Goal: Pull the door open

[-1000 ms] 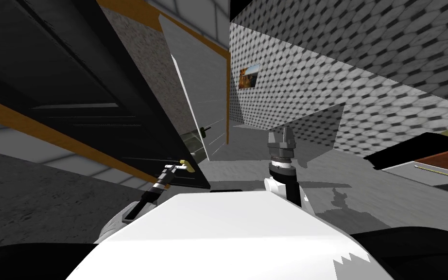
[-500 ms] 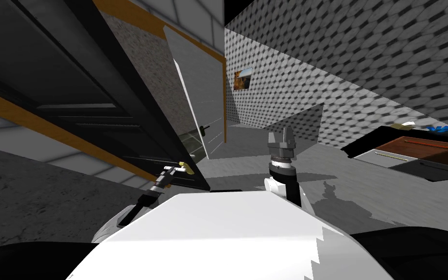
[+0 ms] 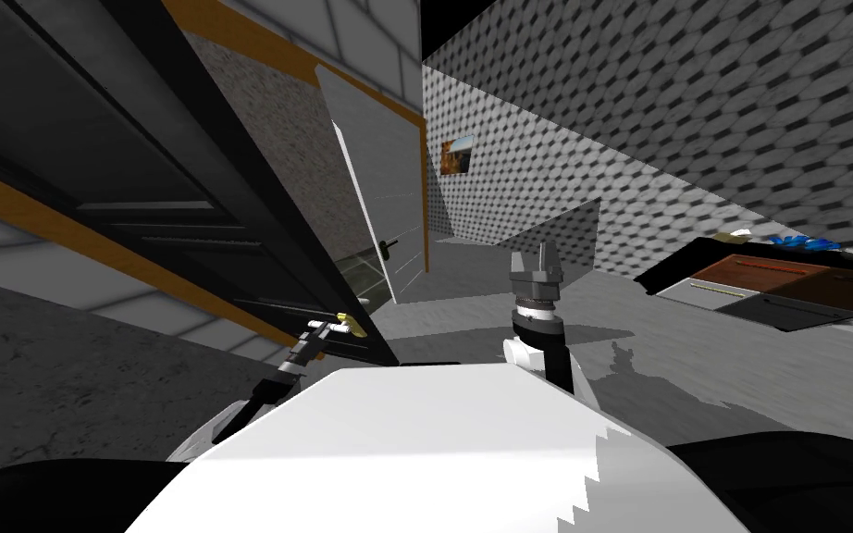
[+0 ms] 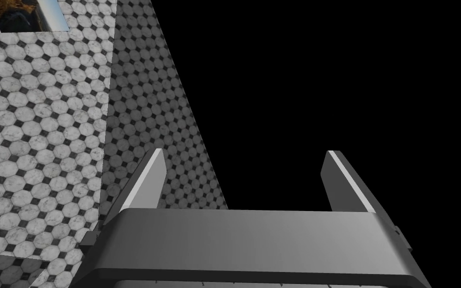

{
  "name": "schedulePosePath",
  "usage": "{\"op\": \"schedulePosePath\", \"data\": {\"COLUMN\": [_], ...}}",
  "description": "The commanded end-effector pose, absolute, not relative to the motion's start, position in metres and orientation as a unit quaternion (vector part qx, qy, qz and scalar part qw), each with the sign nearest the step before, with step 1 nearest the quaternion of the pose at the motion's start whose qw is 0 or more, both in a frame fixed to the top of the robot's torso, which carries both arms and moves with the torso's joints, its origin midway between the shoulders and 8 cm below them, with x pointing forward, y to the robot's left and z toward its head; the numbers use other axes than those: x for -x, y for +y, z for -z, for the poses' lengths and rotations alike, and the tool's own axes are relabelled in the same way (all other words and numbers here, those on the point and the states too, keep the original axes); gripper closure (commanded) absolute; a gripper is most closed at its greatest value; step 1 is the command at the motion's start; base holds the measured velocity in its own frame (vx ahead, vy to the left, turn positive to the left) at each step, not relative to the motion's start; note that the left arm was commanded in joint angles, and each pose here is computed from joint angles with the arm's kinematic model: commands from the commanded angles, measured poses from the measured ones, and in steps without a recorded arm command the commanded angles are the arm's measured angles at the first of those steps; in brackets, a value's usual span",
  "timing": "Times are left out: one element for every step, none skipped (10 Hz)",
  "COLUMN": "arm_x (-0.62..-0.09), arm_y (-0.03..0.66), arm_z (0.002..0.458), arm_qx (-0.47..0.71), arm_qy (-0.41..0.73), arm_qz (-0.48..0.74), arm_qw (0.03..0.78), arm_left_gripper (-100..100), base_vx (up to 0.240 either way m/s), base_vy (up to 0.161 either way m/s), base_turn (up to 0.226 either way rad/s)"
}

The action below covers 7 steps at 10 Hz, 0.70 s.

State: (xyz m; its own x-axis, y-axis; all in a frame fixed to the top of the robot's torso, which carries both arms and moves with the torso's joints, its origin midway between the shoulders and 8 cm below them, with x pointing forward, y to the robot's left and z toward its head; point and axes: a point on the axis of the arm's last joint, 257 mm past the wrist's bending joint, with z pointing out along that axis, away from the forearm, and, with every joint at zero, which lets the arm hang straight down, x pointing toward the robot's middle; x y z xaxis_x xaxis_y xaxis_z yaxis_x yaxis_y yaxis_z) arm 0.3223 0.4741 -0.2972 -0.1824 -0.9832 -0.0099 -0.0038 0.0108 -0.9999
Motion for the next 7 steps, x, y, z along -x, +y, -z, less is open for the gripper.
{"op": "schedulePosePath", "data": {"arm_x": [-0.313,-0.305,-0.305,-0.297,-0.288,-0.287,-0.278], "arm_y": [0.474,0.477,0.475,0.478,0.482,0.48,0.483], "arm_z": [0.299,0.301,0.299,0.3,0.304,0.301,0.303], "arm_qx": [0.446,0.446,0.443,0.442,0.444,0.439,0.438], "arm_qy": [0.547,0.547,0.546,0.547,0.548,0.547,0.547], "arm_qz": [0.546,0.545,0.549,0.55,0.547,0.552,0.553], "arm_qw": [0.452,0.451,0.452,0.451,0.45,0.451,0.45], "arm_left_gripper": [100,100,100,100,100,100,100], "base_vx": [0.05,0.052,0.03,0.027,0.037,0.028,0.026], "base_vy": [-0.023,-0.012,-0.006,-0.013,-0.013,-0.002,-0.007], "base_turn": [-0.051,-0.065,-0.024,-0.056,-0.083,-0.03,-0.06]}}
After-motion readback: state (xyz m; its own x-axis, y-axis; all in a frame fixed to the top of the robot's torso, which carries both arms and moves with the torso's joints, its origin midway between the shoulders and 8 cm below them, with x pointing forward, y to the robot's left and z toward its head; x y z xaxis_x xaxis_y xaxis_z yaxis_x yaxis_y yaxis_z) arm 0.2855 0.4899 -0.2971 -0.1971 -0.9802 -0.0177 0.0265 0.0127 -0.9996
